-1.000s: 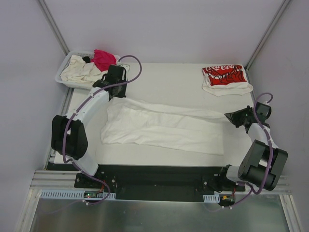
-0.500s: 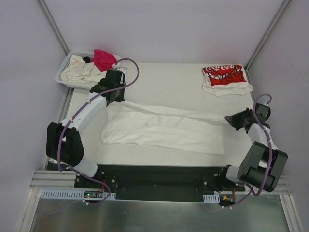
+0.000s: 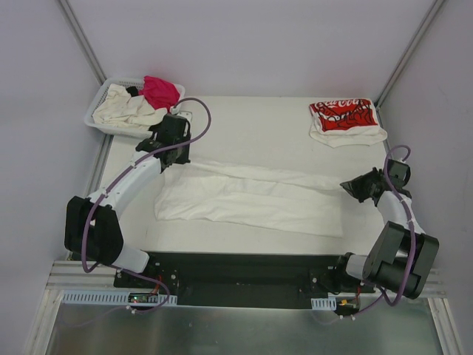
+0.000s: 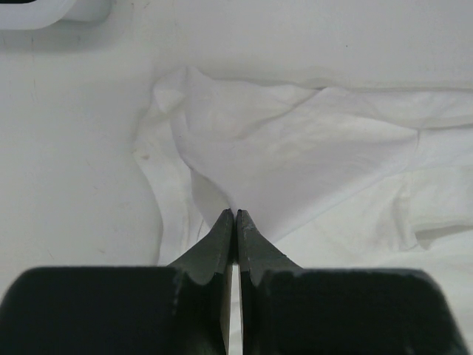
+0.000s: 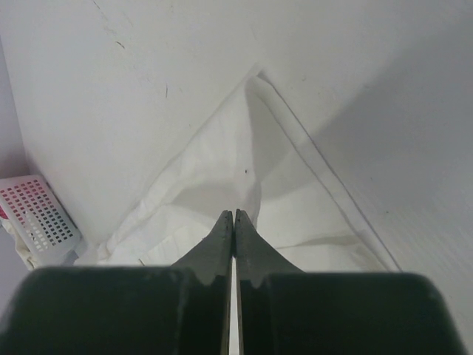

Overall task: Fold and stack the t-shirts
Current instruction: Fold the other side of the tshirt into a rectangle

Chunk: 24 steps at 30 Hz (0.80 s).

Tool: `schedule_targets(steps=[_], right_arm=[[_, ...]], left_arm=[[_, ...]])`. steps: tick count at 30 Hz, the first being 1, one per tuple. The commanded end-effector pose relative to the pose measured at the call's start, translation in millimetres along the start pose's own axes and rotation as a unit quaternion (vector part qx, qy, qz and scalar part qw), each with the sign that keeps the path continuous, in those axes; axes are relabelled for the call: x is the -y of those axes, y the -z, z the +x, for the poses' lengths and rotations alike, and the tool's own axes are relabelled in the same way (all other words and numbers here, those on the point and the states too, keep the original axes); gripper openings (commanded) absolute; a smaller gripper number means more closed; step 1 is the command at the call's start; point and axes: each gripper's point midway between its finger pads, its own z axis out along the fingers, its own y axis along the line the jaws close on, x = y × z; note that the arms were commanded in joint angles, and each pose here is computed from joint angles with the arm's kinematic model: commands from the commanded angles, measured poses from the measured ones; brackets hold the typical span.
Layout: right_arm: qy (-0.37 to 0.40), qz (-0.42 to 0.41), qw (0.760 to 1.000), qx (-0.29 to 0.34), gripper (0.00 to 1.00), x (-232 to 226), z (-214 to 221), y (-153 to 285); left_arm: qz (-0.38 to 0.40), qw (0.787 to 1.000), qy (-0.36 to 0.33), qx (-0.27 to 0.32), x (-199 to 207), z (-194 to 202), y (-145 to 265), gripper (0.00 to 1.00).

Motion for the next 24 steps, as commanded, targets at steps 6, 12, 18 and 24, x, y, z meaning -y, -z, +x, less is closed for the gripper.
schedule_targets(steps=[6, 12, 18, 24], right_arm=[[0.021, 0.024, 0.999, -0.012, 0.01, 14.4, 17.0, 8.0], [0.027, 0.036, 0.999, -0.016, 0.01, 22.0, 21.5, 9.8], [0.037, 0.05, 0.998, -0.018, 0.01, 29.4, 24.1, 12.1], [0.04, 0.063, 0.997, -0.022, 0.01, 35.8, 26.5, 12.5]], left_arm=[[-0.006, 1.0, 0.018, 0.019, -0.5, 3.6, 10.5, 0.0], [-0.007, 1.0, 0.023, 0.011, 0.2, 14.6, 11.1, 0.0], [-0.016, 1.0, 0.024, 0.002, -3.0, 26.2, 9.9, 0.0], [-0.022, 0.999, 0.028, -0.006, -5.2, 35.9, 8.8, 0.0]])
